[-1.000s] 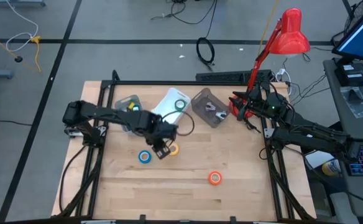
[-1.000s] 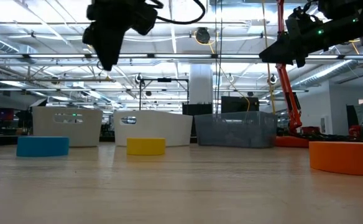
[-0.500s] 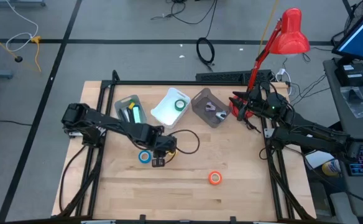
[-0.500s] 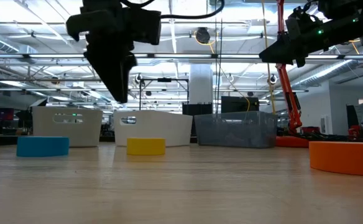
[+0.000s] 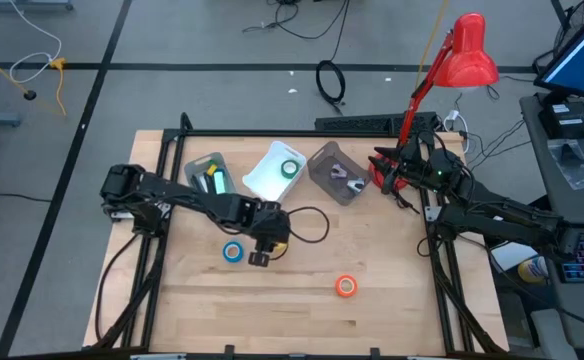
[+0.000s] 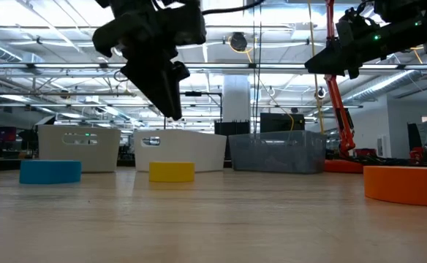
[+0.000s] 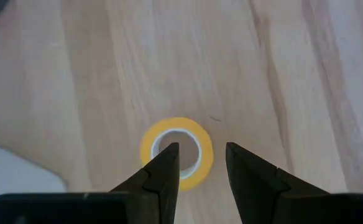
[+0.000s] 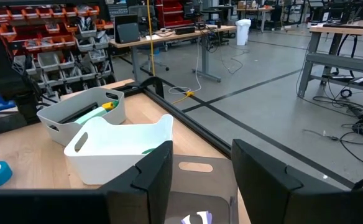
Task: Pick and place Stapler, Stapler remover, tape
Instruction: Put the yellow tape into the white bin
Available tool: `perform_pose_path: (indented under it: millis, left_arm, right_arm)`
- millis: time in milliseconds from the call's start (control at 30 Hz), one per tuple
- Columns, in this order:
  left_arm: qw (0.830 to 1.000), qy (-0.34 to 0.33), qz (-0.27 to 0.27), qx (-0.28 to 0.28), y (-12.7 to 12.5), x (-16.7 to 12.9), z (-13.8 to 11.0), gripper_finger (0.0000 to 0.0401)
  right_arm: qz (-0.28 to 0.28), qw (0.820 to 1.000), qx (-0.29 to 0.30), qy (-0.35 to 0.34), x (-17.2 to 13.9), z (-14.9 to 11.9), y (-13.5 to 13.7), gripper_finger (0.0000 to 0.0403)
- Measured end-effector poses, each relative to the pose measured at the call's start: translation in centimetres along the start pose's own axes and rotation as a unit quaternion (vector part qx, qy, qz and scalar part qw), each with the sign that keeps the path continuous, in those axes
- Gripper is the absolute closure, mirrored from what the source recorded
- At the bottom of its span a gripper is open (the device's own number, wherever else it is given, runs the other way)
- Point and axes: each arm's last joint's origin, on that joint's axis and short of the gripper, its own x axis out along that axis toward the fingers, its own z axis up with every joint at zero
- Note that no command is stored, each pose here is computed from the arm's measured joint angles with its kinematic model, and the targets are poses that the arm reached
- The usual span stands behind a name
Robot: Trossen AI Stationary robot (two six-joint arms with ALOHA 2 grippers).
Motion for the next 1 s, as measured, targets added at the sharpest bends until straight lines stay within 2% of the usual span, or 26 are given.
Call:
perform_pose_path:
  millis: [167,467,833,1000]
  left_arm:
    - [1.000,0.014,-0.024,-0.004,0.0,2.0,-0.1,0.0270]
    - [0.998,0.049,-0.029,-0.017,0.0,5.3,-0.6,0.0270]
    - [0.997,0.054,-0.035,-0.038,-0.1,5.7,-0.6,0.0270]
    - [0.997,0.052,-0.034,-0.038,0.0,5.8,-0.6,0.0296]
  right_arm:
    - [0.000,1.000,0.000,0.000,0.0,0.0,0.0,0.0247]
    - [0.000,1.000,0.000,0.004,0.0,-0.1,0.0,0.0247]
    - [0.000,1.000,0.000,0.007,0.0,-0.1,0.0,0.0247]
    - [0.000,1.000,0.000,0.008,0.0,-0.2,0.0,0.0247]
